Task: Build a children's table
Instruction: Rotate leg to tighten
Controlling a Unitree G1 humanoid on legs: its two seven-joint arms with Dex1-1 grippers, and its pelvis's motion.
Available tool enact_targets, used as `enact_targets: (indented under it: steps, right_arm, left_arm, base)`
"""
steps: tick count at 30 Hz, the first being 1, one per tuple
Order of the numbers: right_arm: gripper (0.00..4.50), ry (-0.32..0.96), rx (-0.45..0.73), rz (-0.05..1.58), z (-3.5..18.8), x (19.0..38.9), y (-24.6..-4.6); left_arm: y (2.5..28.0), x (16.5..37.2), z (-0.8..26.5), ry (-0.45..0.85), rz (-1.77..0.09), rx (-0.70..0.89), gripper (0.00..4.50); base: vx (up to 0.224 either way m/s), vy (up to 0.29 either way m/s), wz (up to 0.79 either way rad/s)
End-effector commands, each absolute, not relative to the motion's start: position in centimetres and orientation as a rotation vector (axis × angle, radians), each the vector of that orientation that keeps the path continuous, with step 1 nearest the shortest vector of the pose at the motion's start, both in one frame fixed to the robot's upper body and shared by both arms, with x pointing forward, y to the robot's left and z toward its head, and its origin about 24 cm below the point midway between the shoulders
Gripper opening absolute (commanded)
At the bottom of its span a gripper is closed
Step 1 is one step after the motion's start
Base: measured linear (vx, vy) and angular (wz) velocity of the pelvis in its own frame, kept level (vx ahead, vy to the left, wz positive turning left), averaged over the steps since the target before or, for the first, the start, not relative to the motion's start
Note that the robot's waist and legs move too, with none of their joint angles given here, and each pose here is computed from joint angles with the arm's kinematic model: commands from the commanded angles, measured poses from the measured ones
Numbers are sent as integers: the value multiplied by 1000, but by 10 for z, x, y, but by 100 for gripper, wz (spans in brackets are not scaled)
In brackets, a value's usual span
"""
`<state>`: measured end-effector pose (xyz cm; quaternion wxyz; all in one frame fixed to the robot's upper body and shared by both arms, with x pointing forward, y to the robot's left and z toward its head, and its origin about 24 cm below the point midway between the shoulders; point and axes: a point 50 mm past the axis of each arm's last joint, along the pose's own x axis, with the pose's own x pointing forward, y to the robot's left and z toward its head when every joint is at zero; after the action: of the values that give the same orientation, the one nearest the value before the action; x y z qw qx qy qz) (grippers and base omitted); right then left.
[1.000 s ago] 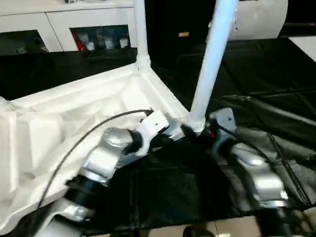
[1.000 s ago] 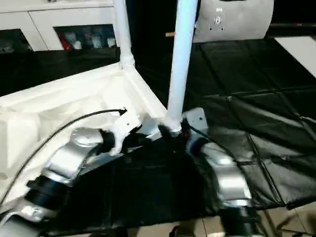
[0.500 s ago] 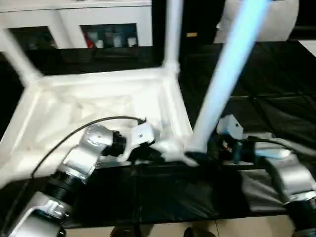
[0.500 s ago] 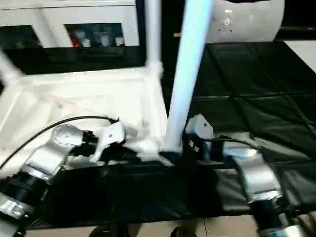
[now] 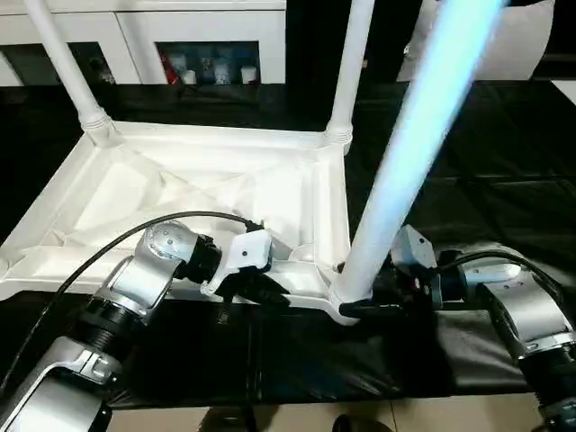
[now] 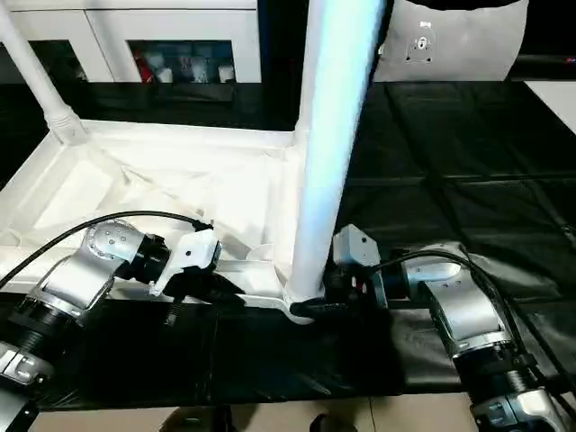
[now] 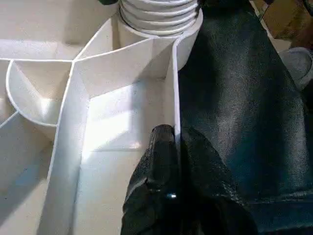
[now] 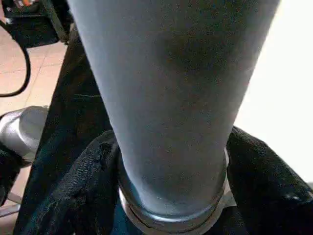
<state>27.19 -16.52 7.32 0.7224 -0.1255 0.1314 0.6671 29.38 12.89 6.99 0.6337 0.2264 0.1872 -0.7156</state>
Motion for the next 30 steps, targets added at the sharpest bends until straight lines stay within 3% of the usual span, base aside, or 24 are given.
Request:
enact_targets:
  steps: [1, 6, 12, 16, 18, 20, 23, 30]
  right_arm:
    - [280, 299, -289, 1487, 75, 274, -167]
    - [273, 314, -278, 1503, 73, 271, -166]
    - [272, 333, -130, 1442, 65, 261, -153]
    - [271, 323, -75, 1303, 54, 259, -131]
    - [270, 325, -29, 1135, 45, 264, -110]
    - [269, 326, -26, 1128, 44, 264, -109]
    - [269, 339, 57, 890, 40, 277, -78]
    - [268, 386, 159, 598, 43, 297, -53]
  left_arm:
    - [123, 287, 64, 463, -1733, 532, 0]
    - [124, 287, 64, 461, -1726, 526, 0]
    - [113, 294, 64, 418, -1587, 439, 0]
    - [97, 299, 63, 413, -1448, 367, 0]
    - [78, 303, 65, 394, -1344, 295, 0]
    - [78, 303, 65, 393, -1341, 294, 0]
    - [54, 316, 69, 398, -1136, 207, 0]
    - [29, 323, 81, 372, -965, 164, 0]
  base:
    - [0, 0, 0]
    - [0, 0, 0]
    - [0, 0, 0]
    - [0, 0, 0]
    - [0, 0, 0]
    - [0, 0, 0]
    - [0, 0, 0]
    - [-6, 35, -8]
